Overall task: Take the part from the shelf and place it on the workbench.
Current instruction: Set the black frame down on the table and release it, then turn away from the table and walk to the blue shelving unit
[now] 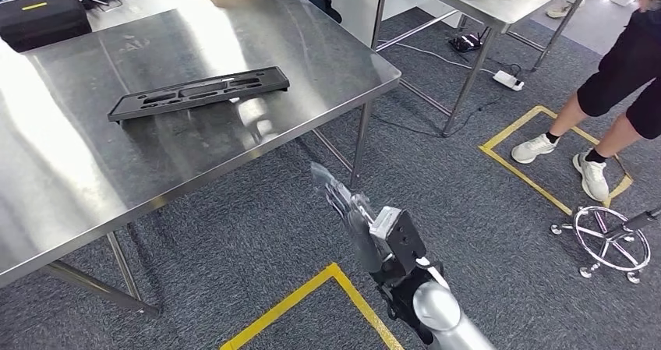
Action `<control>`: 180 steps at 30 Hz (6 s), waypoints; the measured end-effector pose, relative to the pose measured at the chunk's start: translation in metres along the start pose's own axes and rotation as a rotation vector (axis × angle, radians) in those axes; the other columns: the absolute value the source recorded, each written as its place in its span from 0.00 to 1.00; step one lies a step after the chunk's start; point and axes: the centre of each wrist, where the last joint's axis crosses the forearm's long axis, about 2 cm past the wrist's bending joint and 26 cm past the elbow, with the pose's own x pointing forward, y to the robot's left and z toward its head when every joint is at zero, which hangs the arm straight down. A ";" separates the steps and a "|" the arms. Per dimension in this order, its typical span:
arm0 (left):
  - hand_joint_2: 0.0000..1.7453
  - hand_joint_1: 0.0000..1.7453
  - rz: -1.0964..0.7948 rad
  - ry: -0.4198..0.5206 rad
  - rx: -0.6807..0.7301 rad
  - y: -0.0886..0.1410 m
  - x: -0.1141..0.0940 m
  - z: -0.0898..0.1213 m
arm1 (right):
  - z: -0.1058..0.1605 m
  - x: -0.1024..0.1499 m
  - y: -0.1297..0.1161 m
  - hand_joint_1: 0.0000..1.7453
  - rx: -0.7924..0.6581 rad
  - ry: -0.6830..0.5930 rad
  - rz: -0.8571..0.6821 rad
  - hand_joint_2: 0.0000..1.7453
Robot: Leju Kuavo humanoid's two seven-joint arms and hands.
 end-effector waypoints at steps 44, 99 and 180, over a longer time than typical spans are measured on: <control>0.00 0.00 -0.042 0.058 -0.045 0.002 -0.003 0.001 | 0.356 -0.182 0.049 0.00 -0.662 1.774 -0.227 0.00; 0.00 0.00 -0.061 0.071 -0.072 0.008 -0.002 -0.001 | 0.352 -0.183 0.053 0.00 -0.647 1.755 -0.184 0.00; 0.00 0.00 -0.075 0.028 -0.070 0.008 0.008 -0.006 | 0.355 -0.182 0.055 0.00 -0.632 1.732 -0.142 0.00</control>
